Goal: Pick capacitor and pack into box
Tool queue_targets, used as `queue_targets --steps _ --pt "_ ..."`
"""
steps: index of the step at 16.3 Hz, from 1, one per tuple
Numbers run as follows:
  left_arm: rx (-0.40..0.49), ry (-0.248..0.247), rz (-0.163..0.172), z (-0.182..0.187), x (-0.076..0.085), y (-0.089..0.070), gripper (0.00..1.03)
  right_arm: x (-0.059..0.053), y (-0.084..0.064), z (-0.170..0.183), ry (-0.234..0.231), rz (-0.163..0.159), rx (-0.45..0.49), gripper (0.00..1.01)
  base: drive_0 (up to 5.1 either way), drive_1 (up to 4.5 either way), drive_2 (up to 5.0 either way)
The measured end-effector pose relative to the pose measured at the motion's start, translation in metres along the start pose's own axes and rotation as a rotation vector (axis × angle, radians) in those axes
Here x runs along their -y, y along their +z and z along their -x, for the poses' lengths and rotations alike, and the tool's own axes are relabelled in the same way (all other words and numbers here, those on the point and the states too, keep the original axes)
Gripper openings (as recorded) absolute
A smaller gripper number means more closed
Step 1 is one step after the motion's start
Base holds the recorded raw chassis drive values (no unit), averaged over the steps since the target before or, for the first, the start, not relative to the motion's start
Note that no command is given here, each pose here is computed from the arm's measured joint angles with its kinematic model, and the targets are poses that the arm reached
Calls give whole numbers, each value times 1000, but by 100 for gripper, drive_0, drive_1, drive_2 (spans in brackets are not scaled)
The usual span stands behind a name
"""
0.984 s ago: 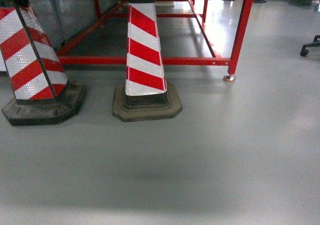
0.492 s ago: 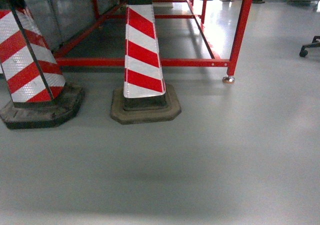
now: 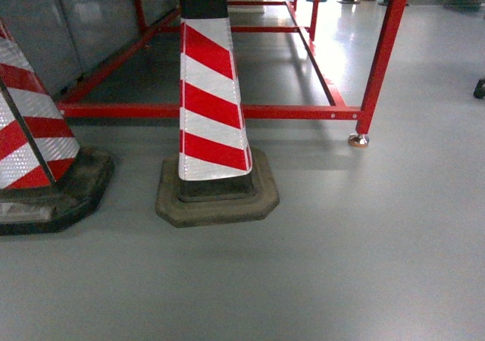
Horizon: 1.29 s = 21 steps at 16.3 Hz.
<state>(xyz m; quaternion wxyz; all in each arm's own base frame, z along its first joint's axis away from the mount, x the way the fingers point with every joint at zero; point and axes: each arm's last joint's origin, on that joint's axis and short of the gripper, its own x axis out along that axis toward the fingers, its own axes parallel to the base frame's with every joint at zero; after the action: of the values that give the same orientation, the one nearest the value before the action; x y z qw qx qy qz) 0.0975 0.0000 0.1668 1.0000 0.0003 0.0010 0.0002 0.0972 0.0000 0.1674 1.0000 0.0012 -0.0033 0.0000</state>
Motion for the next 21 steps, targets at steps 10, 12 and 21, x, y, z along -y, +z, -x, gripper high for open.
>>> queue_targets --steps 10,12,21 --pt "3 0 0 0 0 0 43 0 0 0 -1 0 -5 98 3 407 -400" --pt "1 0 0 0 0 0 43 0 0 0 0 0 0 98 3 208 -201" --pt "-2 0 0 0 0 0 43 0 0 0 0 0 -3 98 0 0 0"
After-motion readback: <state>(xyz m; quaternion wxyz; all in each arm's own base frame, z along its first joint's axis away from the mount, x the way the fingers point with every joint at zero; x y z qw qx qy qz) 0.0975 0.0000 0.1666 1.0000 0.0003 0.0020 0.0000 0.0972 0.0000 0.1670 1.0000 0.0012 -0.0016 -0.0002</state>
